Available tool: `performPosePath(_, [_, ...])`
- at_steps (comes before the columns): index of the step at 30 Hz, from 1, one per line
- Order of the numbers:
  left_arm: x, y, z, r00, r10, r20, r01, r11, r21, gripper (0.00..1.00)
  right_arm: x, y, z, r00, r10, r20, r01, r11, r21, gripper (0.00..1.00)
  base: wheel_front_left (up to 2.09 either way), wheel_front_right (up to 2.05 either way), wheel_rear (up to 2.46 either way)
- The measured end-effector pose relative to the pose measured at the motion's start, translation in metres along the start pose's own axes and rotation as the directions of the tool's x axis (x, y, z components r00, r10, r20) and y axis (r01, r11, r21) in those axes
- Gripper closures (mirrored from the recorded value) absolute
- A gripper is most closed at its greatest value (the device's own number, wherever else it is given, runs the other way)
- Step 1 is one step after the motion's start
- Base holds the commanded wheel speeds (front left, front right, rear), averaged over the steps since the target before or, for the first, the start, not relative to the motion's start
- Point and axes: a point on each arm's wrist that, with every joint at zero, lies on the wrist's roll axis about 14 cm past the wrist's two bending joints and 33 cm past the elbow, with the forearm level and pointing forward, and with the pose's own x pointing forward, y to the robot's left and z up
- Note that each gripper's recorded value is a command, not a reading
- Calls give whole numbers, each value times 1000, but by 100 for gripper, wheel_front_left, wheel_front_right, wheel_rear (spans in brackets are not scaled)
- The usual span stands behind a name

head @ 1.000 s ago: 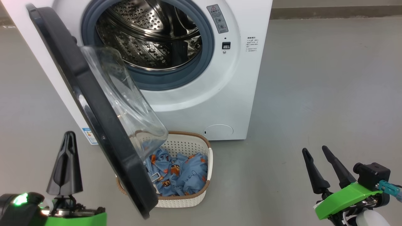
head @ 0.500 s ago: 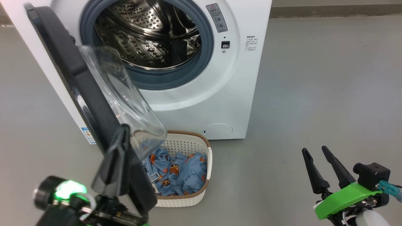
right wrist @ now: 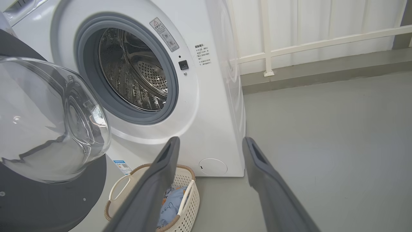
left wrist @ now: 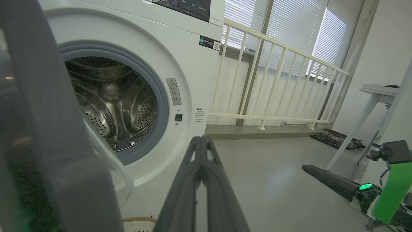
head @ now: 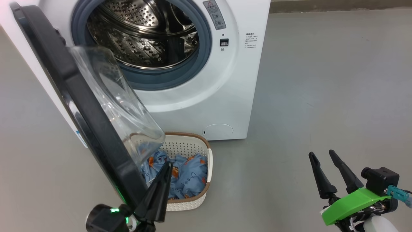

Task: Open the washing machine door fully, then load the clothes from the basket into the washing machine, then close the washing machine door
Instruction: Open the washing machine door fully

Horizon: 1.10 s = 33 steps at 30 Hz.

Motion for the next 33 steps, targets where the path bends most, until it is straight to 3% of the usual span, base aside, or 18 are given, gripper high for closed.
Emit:
performPosePath(13, [-13,25,-59,984,86,-159,-101,991,-88,100,1,-3,-4,1000,-10,-11,10,1000,4,0,0,0,0])
performPosePath(33, [-21,48,-67,969,173,-174,-190,978,-86,100,8,6,-11,1000,15,-28,-14,1000,11,0,0,0,0])
